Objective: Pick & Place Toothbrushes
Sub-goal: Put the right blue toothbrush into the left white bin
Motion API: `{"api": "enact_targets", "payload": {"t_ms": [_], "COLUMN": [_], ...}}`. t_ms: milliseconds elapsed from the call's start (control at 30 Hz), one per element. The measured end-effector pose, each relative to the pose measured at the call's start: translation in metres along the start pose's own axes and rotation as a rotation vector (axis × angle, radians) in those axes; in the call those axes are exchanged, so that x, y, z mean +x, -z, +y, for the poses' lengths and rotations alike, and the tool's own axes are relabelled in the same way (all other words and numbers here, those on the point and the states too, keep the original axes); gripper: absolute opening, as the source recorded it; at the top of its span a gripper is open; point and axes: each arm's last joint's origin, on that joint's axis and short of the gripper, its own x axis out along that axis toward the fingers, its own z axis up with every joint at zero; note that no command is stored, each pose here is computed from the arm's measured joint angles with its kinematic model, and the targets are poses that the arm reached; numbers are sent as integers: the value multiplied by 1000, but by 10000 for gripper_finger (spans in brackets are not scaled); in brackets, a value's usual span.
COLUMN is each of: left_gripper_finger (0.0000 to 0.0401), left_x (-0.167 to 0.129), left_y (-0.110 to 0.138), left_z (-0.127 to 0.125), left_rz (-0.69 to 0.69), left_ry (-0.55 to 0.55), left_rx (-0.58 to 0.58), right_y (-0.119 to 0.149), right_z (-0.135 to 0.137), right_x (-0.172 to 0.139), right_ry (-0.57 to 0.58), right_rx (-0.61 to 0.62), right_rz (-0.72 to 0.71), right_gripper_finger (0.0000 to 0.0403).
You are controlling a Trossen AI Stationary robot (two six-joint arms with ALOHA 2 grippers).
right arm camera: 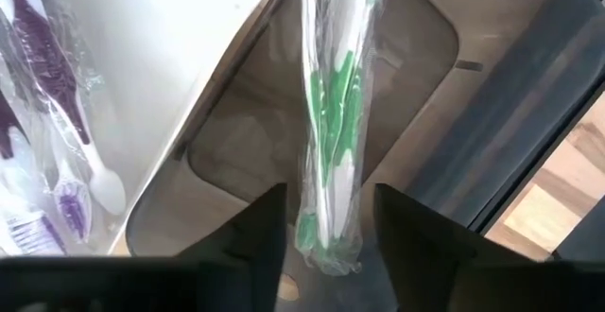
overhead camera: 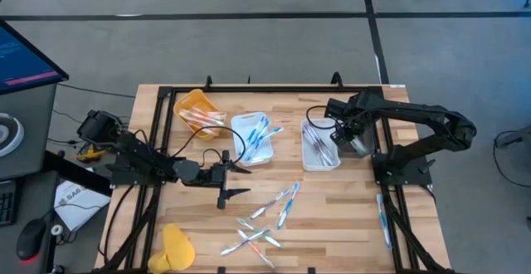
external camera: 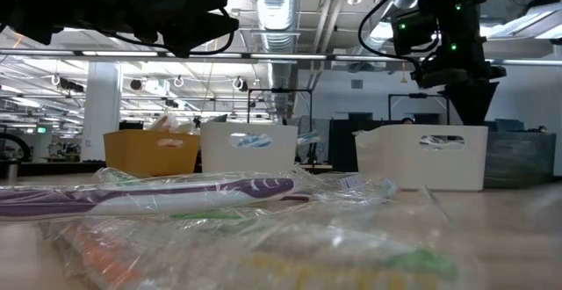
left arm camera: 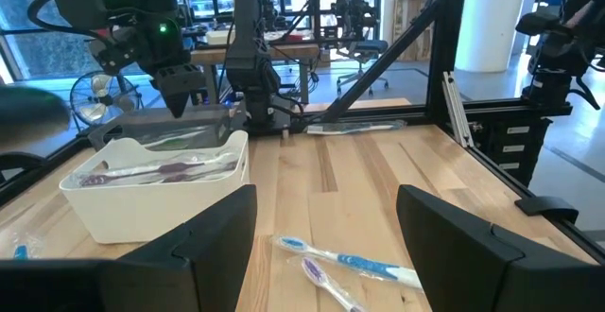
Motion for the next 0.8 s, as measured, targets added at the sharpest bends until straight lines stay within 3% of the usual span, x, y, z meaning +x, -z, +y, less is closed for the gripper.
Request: {"api": "enact_targets", "payload": {"t_ms": [233,567,800], "left_gripper_finger": [249,249,249], "left_x": [0,0,0], "left_y": [0,0,0], "left_z": [0,0,0], "left_rz": [0,3,4], "left_ry": [0,0,0], "left_rx": [0,1,5], "right_y": [-1,3,19], "right_z": [1,5,24], "right_x": [0,-3,-19], "right_ry": [8,53,59], "right_rx": [-56,-124,-244], "right_rz": [-21,-43,-61], "right_gripper_finger": [194,195,192]}}
